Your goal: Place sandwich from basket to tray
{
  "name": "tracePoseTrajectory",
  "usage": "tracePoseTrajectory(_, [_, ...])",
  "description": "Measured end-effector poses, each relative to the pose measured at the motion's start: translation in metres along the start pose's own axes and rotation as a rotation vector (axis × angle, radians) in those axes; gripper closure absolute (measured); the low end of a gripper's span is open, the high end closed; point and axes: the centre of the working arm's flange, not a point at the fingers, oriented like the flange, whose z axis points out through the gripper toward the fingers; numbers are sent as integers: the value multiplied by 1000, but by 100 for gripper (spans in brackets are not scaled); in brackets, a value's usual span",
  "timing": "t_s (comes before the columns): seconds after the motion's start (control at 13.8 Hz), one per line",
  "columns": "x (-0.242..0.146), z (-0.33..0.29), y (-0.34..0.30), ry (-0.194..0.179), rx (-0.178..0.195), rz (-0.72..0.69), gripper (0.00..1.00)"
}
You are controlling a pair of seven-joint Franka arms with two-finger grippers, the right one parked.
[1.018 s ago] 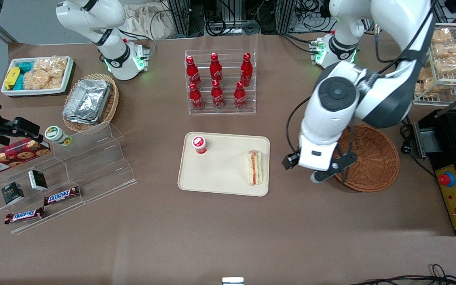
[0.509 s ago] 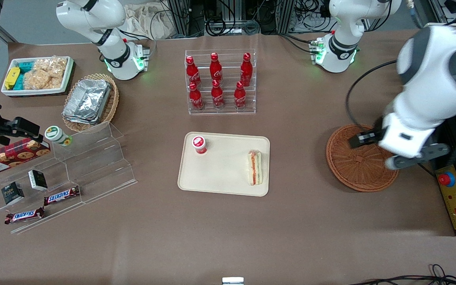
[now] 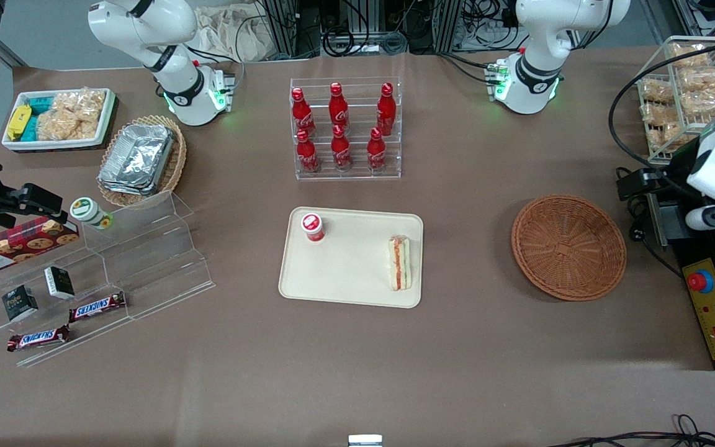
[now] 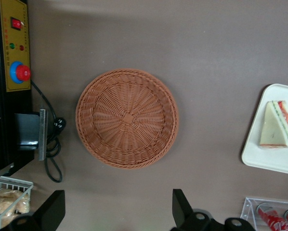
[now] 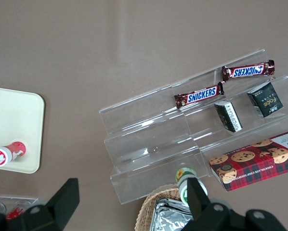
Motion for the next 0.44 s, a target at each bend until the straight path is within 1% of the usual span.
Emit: tracePoseTrajectory(0.44, [-11,-1,-15,-5,0,35,0])
